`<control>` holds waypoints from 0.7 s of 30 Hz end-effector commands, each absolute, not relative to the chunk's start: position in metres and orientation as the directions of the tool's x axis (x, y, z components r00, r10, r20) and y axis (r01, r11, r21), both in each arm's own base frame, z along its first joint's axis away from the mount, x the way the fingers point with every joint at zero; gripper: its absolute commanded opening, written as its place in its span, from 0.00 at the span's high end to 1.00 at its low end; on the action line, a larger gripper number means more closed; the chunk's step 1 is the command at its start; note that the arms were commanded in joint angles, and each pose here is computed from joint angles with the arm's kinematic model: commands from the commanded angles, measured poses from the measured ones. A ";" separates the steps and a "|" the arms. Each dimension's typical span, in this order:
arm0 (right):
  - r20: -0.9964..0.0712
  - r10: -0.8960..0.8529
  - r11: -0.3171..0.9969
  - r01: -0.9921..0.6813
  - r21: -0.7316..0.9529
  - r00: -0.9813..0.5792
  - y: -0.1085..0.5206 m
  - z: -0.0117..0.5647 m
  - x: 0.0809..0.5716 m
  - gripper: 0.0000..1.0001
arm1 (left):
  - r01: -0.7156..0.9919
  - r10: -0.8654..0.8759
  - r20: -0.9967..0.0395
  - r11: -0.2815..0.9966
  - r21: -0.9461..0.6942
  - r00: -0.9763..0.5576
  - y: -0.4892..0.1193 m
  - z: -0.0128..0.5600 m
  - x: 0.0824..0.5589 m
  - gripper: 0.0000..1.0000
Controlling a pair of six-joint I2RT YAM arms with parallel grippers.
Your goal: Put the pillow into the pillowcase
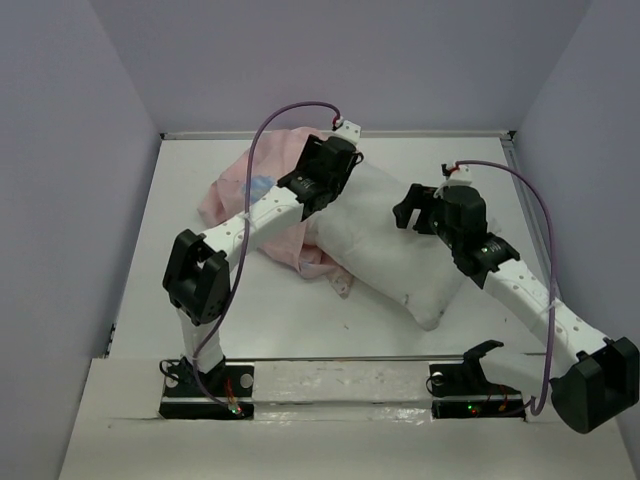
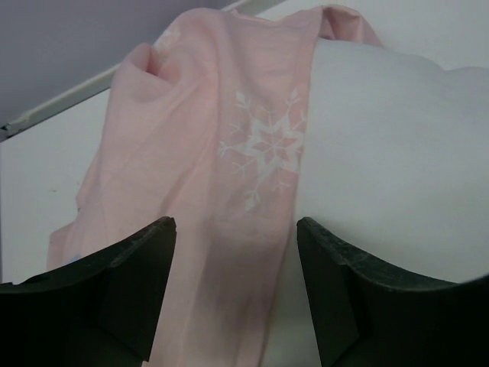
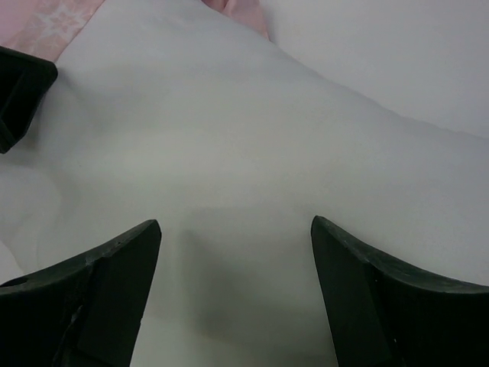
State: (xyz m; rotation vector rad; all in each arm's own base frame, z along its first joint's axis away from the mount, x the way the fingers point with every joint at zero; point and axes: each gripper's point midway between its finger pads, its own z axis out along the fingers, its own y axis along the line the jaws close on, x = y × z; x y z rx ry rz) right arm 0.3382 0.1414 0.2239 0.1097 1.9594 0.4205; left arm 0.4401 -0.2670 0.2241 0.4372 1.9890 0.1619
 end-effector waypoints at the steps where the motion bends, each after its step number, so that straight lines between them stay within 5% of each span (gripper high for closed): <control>1: -0.890 0.223 0.951 -0.109 0.288 -0.398 0.135 0.225 0.344 0.13 | 0.085 0.439 -0.836 0.896 0.436 -0.330 -0.242 0.244 0.460 0.26; 5: -0.894 0.198 0.969 -0.054 0.239 -0.402 0.124 0.215 0.349 0.10 | 0.114 0.477 -0.810 0.877 0.468 -0.343 -0.247 0.229 0.470 0.45; 7: -0.890 0.176 0.976 -0.046 0.214 -0.421 0.124 0.206 0.354 0.08 | 0.127 0.463 -0.820 0.885 0.448 -0.337 -0.253 0.229 0.475 0.71; 8: -0.881 0.162 0.972 -0.083 0.221 -0.445 0.132 0.202 0.354 0.15 | 0.125 0.446 -0.831 0.894 0.429 -0.332 -0.255 0.230 0.477 0.86; 10: -0.860 0.156 0.960 -0.132 0.249 -0.486 0.145 0.193 0.353 0.32 | 0.147 0.414 -0.857 0.910 0.387 -0.308 -0.263 0.240 0.479 0.99; 11: -0.840 0.153 0.938 -0.190 0.289 -0.521 0.159 0.187 0.348 0.57 | 0.153 0.398 -0.868 0.917 0.368 -0.297 -0.265 0.246 0.479 1.00; 14: -0.839 0.172 0.894 -0.275 0.353 -0.517 0.191 0.186 0.334 0.96 | 0.223 0.287 -0.924 0.947 0.233 -0.252 -0.283 0.276 0.470 1.00; 21: -0.822 0.163 0.676 -0.545 0.496 -0.546 0.320 0.227 0.242 1.00 | 0.523 0.029 -0.979 0.849 -0.082 -0.200 -0.336 0.344 0.422 1.00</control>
